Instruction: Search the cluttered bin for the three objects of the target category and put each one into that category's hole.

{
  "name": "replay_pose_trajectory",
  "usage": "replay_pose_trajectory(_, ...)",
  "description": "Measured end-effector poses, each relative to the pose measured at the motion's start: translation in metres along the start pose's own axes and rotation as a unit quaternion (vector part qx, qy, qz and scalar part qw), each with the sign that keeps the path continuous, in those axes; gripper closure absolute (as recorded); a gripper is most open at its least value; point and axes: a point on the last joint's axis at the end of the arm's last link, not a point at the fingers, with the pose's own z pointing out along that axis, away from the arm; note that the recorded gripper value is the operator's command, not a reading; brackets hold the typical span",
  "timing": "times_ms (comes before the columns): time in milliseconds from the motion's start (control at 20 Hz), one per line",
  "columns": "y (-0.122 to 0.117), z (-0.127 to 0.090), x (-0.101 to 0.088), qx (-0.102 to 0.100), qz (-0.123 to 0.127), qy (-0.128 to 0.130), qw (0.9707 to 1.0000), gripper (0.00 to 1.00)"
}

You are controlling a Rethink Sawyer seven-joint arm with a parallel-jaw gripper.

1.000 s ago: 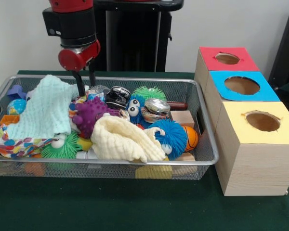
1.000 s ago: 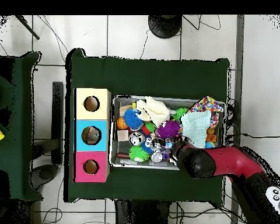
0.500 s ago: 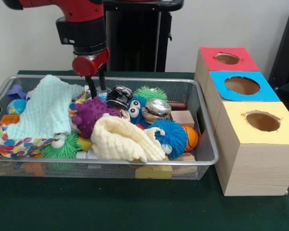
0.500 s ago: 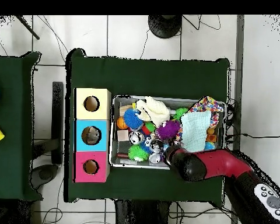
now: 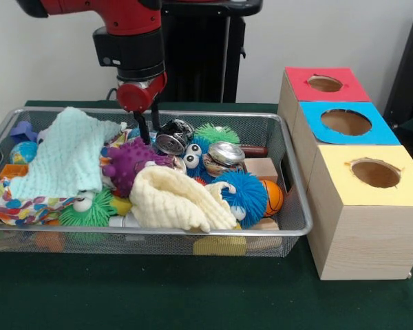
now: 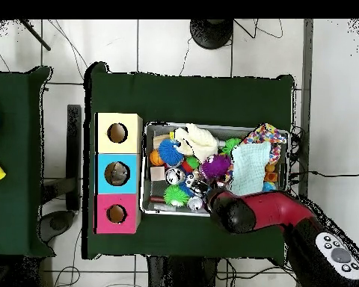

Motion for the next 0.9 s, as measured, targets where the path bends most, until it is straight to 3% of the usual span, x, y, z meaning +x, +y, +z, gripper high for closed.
replay_pose_trajectory(300, 0.013, -0.008, 0.005, -0.007, -0.004, 0.017, 0.9998, 0.00)
replay_pose_trajectory(900, 0.014, -0.031, 0.021, 0.006, -0.006, 0.060, 0.9981, 0.00)
